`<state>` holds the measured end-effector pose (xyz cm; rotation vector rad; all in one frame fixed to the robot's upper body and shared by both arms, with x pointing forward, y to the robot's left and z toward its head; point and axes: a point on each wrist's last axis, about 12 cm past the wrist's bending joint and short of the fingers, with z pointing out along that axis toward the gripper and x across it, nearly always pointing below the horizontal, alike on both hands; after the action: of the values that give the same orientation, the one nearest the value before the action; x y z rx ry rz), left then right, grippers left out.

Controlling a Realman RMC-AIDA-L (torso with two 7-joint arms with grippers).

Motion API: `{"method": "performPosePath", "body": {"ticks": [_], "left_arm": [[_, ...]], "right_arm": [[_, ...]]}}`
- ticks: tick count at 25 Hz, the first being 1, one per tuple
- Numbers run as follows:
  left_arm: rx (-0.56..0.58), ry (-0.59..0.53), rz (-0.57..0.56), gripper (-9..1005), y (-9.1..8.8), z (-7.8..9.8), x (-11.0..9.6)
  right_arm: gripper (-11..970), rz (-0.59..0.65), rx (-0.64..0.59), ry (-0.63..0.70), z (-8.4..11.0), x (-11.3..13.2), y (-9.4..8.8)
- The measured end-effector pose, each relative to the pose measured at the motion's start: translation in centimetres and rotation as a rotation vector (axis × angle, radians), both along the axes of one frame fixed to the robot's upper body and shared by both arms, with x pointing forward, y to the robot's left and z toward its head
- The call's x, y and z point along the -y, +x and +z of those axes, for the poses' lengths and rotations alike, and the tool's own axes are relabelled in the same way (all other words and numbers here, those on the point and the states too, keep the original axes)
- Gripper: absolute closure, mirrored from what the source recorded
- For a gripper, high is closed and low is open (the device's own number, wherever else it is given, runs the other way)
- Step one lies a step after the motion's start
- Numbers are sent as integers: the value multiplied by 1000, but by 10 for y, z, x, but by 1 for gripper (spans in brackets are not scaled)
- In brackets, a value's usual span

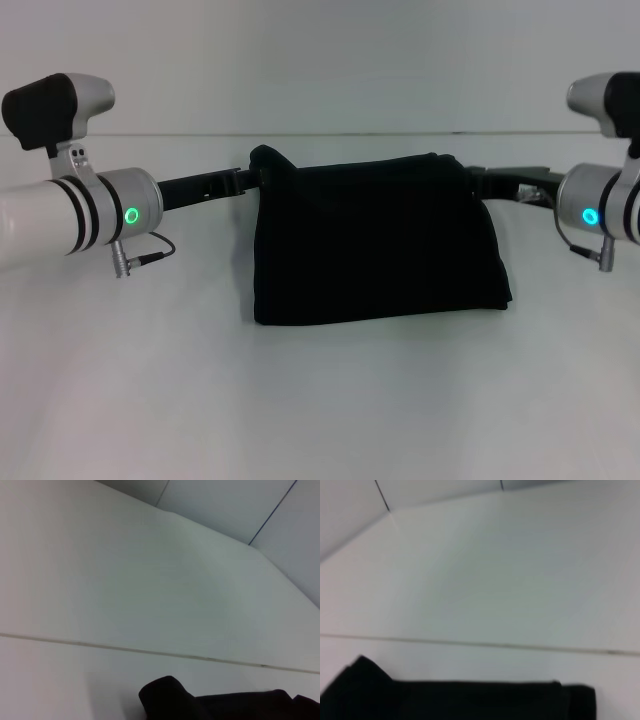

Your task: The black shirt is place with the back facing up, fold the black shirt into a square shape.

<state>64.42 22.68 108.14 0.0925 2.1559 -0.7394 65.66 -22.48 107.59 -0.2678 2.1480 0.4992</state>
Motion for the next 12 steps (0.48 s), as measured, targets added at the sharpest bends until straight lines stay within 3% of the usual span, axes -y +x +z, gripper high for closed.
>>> {"method": "performPosePath", "body": {"ticks": [5, 12], "left_arm": [[-2, -4, -2, 451, 0, 0, 1], [-2, -11, -12, 453, -1, 1, 2]], "right_arm": [[934, 35, 18, 32, 12, -1, 5], [931, 80, -26, 3, 12, -26, 9]]}}
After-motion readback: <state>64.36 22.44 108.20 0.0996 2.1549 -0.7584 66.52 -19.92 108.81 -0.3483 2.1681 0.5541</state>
